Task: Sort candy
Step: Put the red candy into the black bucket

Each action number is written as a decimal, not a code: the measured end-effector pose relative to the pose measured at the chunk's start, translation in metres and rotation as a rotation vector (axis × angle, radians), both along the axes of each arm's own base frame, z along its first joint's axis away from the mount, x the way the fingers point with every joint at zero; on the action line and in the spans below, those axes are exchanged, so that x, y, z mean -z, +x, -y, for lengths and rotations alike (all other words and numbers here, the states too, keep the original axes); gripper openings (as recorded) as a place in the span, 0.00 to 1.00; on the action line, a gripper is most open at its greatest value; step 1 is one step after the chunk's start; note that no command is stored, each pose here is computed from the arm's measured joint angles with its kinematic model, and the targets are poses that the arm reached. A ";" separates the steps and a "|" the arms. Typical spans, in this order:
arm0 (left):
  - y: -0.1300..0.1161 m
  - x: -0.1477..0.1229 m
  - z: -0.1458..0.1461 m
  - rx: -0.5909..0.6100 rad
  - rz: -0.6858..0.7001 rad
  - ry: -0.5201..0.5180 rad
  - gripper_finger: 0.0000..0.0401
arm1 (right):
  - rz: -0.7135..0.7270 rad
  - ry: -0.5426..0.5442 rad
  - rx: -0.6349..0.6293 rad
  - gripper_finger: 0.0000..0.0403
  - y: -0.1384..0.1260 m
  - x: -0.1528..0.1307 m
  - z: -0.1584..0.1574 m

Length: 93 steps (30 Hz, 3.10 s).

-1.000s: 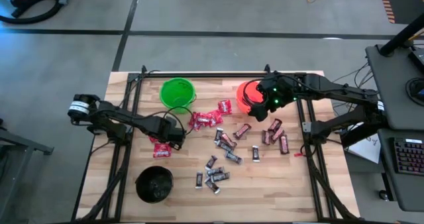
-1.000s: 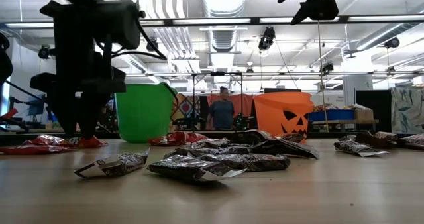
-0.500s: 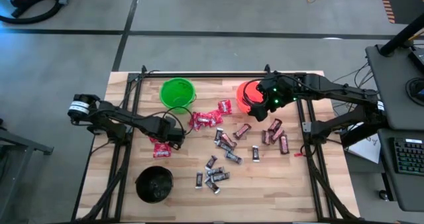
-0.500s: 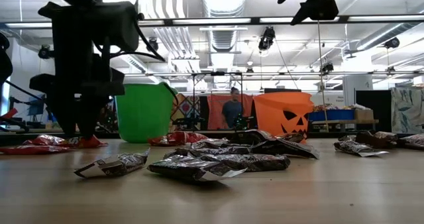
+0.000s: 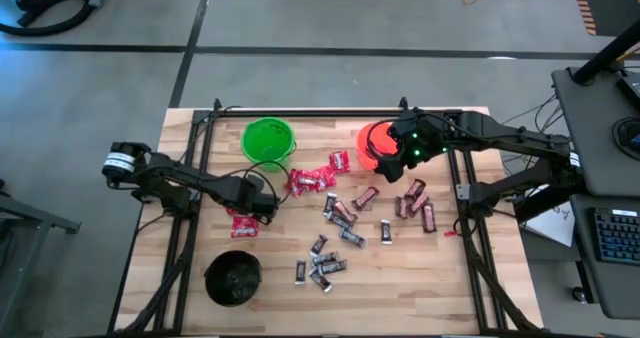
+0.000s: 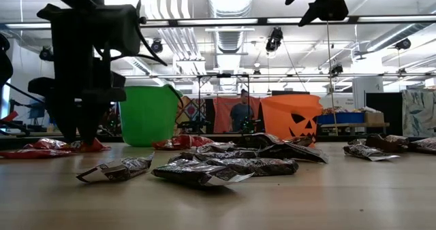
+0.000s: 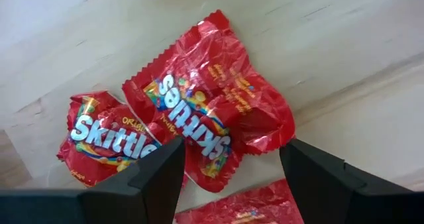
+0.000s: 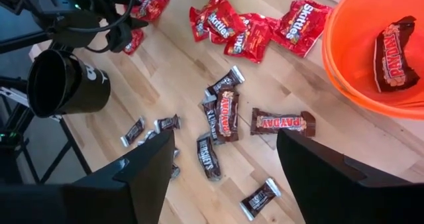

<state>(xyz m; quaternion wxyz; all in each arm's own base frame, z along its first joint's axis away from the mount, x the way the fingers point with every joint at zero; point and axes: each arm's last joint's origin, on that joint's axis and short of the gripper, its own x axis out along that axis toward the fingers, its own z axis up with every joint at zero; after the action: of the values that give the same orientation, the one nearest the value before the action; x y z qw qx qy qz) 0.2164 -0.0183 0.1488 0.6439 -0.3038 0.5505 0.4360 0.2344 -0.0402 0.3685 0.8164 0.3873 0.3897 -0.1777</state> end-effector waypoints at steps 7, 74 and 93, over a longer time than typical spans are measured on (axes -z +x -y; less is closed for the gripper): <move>-0.006 0.009 -0.001 -0.020 -0.004 0.017 0.57 | 0.000 0.007 0.008 0.64 0.000 0.000 0.000; -0.028 -0.202 0.073 0.648 0.493 -0.532 0.00 | 0.000 -0.019 -0.025 0.63 0.000 0.000 0.000; -0.039 -0.154 0.170 0.718 0.085 -0.646 0.00 | 0.001 -0.043 -0.054 0.63 0.000 0.000 0.000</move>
<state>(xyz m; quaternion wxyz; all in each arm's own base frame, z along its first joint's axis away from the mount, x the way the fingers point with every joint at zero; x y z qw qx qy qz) 0.1775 -0.1883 0.3026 0.6484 -0.2965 0.7009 -0.0200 0.2344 -0.0402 0.3685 0.8293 0.3592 0.3957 -0.1634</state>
